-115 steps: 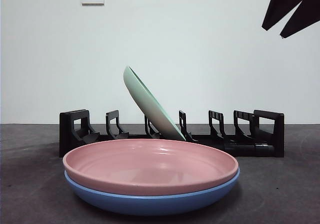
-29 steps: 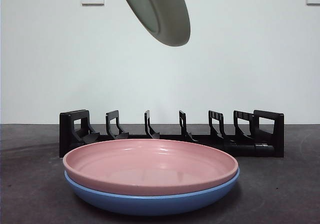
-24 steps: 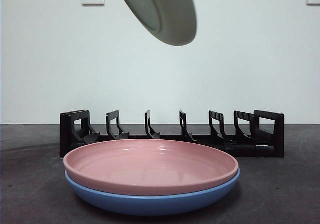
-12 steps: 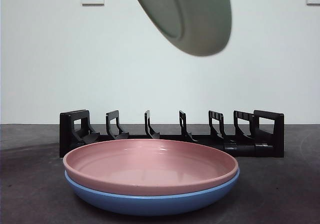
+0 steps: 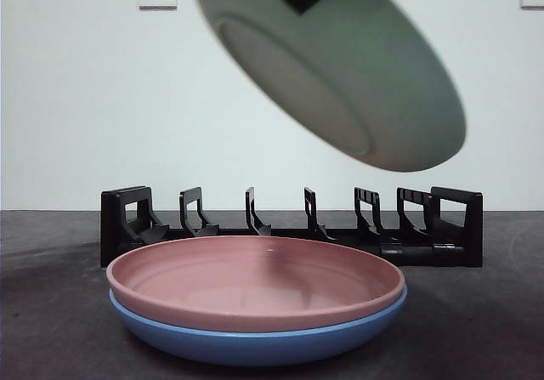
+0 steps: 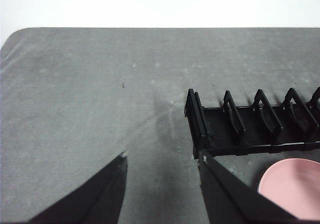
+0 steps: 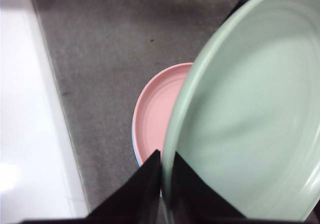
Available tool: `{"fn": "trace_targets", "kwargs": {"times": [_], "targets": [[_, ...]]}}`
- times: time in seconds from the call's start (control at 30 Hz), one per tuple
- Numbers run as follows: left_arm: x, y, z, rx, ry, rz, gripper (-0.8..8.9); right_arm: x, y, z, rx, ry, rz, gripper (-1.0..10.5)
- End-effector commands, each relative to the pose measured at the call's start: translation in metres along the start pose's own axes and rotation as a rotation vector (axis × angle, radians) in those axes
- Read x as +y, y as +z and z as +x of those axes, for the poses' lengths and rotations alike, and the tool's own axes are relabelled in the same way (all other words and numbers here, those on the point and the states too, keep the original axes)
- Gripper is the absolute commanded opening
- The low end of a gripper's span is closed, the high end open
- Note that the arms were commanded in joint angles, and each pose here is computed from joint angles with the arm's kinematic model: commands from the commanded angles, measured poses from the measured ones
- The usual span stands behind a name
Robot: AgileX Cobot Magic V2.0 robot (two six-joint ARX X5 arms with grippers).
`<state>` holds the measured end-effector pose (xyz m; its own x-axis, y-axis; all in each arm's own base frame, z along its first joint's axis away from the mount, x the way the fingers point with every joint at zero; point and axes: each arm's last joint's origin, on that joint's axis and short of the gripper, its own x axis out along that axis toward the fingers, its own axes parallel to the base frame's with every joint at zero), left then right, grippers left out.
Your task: Place the plate
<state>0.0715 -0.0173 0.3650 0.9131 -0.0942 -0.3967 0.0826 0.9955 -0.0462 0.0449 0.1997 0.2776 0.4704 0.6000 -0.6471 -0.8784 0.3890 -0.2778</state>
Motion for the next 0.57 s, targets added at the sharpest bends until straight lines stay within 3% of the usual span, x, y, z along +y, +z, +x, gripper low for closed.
{"fn": "trace_targets", "kwargs": {"times": [0.03, 0.3, 0.57], "targets": [[0.000, 0.005, -0.003, -0.027, -0.006, -0.005, 2.23, 0.008, 0.004, 0.011, 0.024, -0.002, -0.116, 0.1], [0.000, 0.005, -0.003, -0.025, -0.006, -0.005, 2.23, 0.022, -0.001, 0.047, 0.159, 0.005, -0.279, 0.1], [0.000, 0.005, -0.003, -0.022, -0.005, -0.005, 2.23, 0.028, -0.004, 0.060, 0.196, 0.056, -0.361, 0.1]]}}
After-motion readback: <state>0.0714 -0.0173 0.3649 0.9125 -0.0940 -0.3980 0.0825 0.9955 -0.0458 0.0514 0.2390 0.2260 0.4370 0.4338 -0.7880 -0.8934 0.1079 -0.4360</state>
